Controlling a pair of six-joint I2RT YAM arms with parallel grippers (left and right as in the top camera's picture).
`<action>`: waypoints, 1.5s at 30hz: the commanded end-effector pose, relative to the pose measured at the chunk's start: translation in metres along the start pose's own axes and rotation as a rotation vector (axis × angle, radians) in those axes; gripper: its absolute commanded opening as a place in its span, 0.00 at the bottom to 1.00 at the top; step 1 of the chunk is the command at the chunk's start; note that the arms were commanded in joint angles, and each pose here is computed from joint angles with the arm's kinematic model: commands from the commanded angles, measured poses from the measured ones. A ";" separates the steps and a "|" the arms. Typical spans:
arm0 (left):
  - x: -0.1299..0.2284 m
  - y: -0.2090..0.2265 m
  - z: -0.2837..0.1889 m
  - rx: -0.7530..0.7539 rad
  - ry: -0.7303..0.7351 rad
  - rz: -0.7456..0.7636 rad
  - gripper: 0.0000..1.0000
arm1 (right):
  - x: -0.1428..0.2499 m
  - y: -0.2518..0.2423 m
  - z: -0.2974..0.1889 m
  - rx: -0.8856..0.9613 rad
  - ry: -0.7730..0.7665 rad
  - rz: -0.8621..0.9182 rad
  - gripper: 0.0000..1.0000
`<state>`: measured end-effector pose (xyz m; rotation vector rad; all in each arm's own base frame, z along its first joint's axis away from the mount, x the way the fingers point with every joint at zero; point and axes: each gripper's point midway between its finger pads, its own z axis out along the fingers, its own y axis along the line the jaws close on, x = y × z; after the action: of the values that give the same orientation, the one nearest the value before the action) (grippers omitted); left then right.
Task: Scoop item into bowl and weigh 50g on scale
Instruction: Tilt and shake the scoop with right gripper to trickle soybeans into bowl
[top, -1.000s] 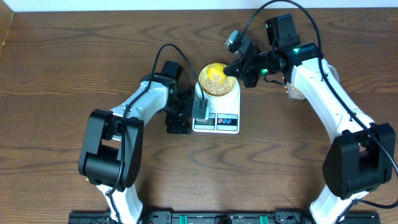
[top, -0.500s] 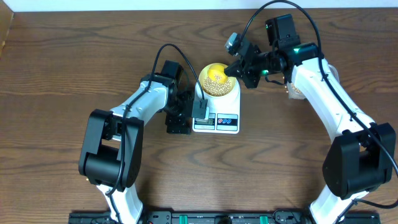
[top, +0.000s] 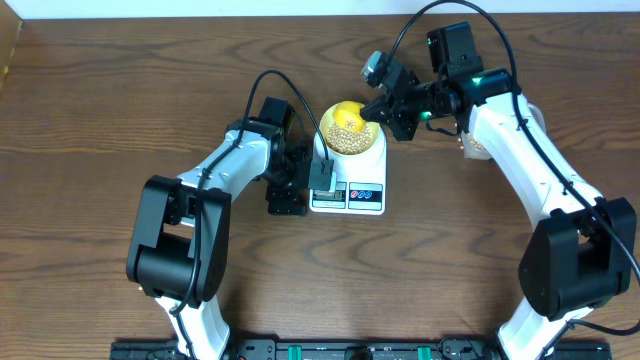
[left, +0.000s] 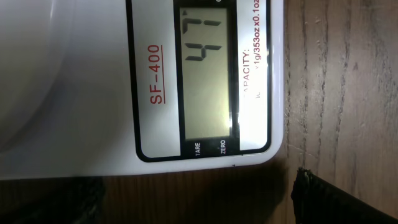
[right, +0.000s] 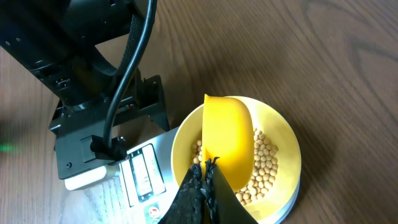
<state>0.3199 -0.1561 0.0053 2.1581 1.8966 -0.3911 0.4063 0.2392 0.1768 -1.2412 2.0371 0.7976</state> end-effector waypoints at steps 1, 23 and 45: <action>-0.003 -0.008 0.007 0.033 -0.016 0.012 0.98 | -0.014 0.007 -0.005 -0.016 -0.033 -0.019 0.02; -0.003 -0.008 0.007 0.033 -0.016 0.012 0.98 | -0.007 -0.005 -0.006 0.058 0.010 0.006 0.02; -0.003 -0.008 0.007 0.033 -0.016 0.012 0.98 | -0.005 0.002 -0.004 0.027 0.016 -0.061 0.01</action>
<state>0.3199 -0.1561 0.0053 2.1581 1.8966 -0.3911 0.4095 0.2356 0.1711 -1.2532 2.0613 0.7282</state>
